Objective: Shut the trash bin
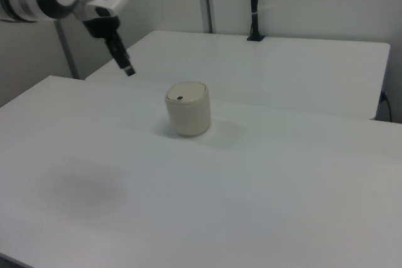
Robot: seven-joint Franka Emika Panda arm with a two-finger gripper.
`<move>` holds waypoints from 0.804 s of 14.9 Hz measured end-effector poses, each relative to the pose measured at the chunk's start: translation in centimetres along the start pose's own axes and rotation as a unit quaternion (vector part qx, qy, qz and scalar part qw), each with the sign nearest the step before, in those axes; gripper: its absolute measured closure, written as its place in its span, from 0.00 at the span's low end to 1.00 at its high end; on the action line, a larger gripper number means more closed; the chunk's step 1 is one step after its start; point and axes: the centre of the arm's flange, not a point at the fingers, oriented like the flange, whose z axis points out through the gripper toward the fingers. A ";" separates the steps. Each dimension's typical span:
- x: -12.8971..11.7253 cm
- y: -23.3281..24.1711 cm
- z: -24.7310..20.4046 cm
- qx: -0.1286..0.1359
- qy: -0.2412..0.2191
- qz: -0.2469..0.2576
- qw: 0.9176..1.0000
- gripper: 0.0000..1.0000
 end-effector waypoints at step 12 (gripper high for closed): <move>-0.4 4.4 -1.7 -0.018 -0.101 -0.331 0.938 0.00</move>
